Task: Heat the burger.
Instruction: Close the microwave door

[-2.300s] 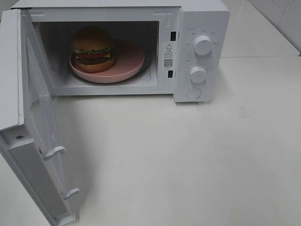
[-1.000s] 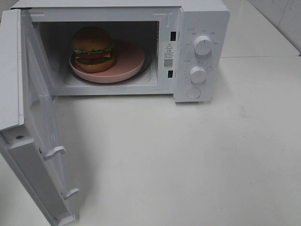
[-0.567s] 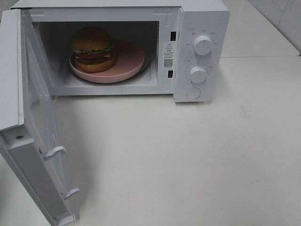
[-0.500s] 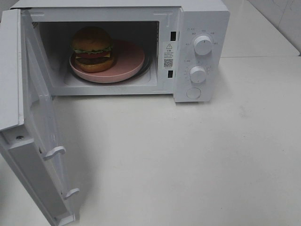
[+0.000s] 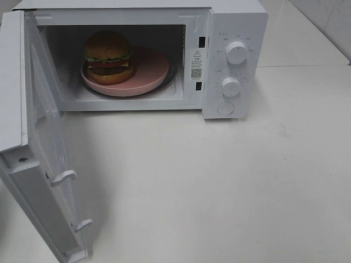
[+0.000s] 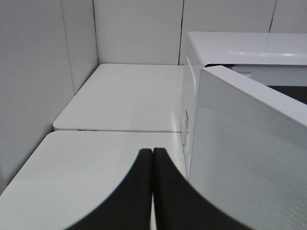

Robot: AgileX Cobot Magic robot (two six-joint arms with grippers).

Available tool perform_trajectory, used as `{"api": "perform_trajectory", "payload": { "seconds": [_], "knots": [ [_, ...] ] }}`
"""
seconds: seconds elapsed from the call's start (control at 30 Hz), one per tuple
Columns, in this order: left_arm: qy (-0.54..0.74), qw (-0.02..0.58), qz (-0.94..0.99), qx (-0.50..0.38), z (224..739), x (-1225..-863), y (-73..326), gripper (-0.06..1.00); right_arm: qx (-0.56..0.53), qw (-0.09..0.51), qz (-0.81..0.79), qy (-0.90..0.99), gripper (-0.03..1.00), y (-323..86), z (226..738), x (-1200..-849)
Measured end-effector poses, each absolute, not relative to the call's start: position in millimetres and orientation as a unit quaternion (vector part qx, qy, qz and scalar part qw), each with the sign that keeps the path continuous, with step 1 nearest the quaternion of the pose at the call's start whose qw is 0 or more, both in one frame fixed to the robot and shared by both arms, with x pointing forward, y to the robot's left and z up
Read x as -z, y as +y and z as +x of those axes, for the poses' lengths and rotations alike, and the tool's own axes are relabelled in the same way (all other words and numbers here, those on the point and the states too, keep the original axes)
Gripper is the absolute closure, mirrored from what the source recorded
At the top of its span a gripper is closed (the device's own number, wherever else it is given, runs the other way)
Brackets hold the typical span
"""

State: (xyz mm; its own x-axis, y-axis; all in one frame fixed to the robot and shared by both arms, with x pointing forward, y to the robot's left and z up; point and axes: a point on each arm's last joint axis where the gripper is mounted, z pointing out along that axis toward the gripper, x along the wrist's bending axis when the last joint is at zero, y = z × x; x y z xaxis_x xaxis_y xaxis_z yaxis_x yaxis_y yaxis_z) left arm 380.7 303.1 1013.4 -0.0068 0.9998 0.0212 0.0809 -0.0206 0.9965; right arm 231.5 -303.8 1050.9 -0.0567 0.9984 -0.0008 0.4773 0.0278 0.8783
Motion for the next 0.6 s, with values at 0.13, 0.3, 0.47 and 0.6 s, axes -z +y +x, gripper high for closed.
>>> {"api": "perform_trajectory", "payload": {
  "seconds": [0.13,0.3,0.47,0.6],
  "knots": [
    [0.494,0.478,0.549,-0.476,390,-1008,297,0.94,-0.371,0.351,0.59,0.625,0.2,-304,232,-1051],
    [0.476,0.498,0.585,-0.427,405,-994,287,0.94,-0.371,0.351,0.59,0.625,0.2,-304,232,-1051],
    [0.437,0.521,0.618,-0.395,416,-982,276,0.94,-0.371,0.351,0.59,0.625,0.2,-304,232,-1051],
    [0.432,0.529,0.629,-0.371,421,-975,272,0.94,-0.371,0.351,0.59,0.625,0.2,-304,232,-1051]
  ]
}}
